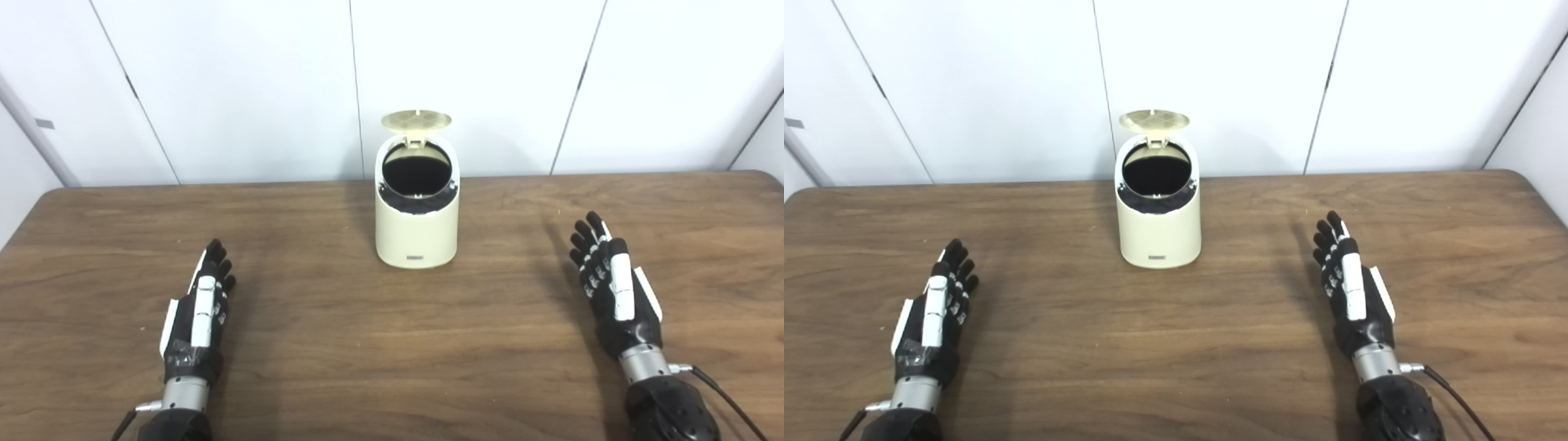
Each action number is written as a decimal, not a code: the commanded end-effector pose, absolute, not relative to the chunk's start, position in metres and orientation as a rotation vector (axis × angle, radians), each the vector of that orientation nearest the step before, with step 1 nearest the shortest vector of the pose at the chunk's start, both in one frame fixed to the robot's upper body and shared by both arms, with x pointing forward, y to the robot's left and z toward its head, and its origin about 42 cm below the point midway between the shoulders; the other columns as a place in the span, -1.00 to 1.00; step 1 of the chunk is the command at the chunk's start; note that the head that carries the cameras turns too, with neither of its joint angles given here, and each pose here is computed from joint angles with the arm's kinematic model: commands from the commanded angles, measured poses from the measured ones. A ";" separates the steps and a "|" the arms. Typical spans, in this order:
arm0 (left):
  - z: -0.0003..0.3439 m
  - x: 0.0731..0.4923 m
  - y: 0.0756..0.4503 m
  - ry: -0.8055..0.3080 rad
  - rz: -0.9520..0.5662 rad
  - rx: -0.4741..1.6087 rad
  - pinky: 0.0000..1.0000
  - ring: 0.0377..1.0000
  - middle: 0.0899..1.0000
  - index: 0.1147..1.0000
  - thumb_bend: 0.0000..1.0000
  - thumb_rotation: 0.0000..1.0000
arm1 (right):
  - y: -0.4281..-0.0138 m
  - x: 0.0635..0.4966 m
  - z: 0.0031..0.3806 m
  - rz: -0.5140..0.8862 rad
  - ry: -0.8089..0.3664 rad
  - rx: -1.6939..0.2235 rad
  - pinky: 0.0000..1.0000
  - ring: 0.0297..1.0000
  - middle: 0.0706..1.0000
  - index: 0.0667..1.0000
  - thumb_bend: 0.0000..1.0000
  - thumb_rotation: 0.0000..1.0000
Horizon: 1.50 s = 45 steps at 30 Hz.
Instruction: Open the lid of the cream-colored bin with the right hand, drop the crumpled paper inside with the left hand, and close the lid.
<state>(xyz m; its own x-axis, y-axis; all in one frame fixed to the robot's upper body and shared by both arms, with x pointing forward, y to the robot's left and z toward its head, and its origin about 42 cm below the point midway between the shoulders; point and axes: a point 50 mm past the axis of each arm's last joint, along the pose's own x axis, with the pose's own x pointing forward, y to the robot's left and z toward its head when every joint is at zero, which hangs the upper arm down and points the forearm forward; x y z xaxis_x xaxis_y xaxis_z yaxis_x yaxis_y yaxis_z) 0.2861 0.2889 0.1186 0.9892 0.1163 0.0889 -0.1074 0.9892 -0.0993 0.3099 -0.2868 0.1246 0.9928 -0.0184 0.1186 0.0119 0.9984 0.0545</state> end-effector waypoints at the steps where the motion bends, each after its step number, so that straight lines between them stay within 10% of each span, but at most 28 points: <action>1: 0.125 0.291 0.290 -0.121 0.107 -0.097 1.00 1.00 1.00 1.00 0.05 0.78 | -0.287 0.316 0.137 -0.012 -0.171 0.017 0.96 0.94 0.91 0.94 0.25 0.96; 45: 0.102 0.284 0.280 -0.097 0.102 -0.079 1.00 1.00 1.00 1.00 -0.07 0.98 | -0.229 0.400 0.255 0.097 -0.439 -0.465 0.74 0.84 0.84 0.79 0.20 1.00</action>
